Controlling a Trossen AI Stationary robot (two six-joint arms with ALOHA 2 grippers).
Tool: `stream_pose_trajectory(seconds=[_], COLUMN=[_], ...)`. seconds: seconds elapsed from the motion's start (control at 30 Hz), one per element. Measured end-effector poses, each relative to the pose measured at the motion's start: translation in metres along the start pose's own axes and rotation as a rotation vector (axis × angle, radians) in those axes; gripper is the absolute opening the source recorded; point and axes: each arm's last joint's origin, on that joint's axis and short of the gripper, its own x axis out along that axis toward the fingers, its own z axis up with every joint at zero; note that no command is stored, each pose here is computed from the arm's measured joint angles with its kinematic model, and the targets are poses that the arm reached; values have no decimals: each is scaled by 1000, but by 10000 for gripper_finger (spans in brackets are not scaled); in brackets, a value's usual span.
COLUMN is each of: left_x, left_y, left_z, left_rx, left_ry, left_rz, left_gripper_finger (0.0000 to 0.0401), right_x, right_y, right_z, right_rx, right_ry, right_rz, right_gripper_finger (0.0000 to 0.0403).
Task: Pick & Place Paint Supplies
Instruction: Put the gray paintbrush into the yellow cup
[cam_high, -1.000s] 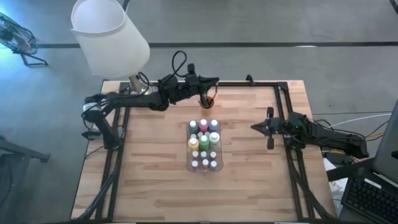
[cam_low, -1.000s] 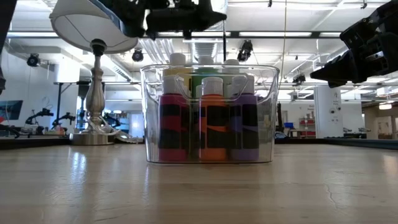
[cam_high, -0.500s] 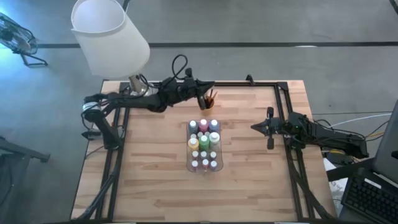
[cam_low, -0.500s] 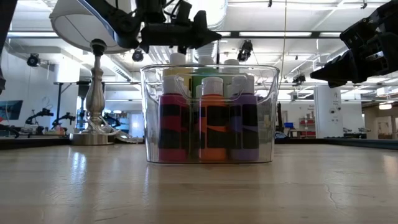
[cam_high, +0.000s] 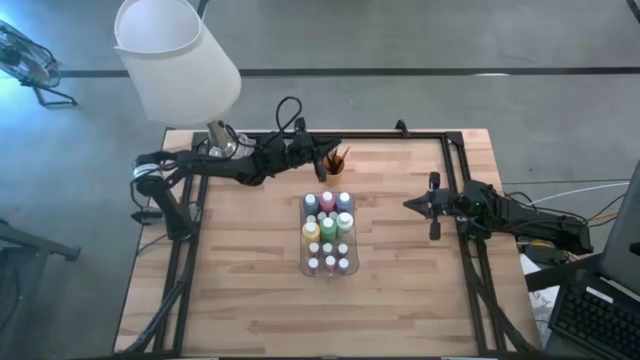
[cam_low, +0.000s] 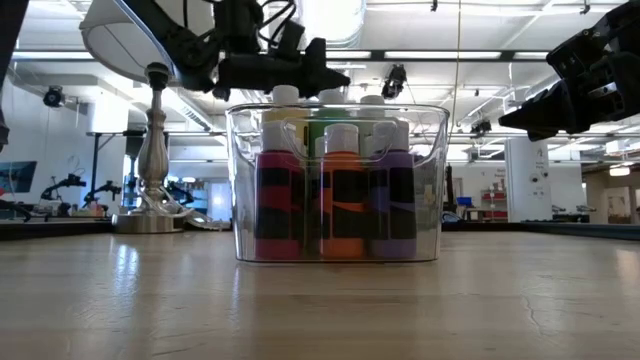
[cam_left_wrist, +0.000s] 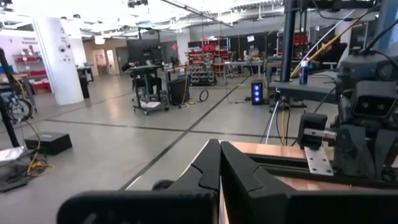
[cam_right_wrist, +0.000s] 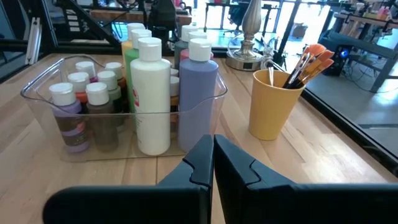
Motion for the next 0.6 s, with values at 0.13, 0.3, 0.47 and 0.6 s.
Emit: stream_pose_trajectory(seconds=[0.13,0.3,0.47,0.6], left_x=[2,9,11,12], left_y=[-1,-2,-1,-1], left_z=[-14,-36,-49,-52], left_rx=[-15,-21,-33,-36], left_ry=[3,60,97,102], left_rz=[1,0,11,12], left_gripper_finger=[4,2,3,2], right_x=[0,0,0,0], right_y=[0,0,0,0], right_z=[0,0,0,0], right_rx=[0,0,0,0], right_ry=[0,0,0,0], right_rz=[0,0,0,0], right_gripper_finger=[8,8,8,8])
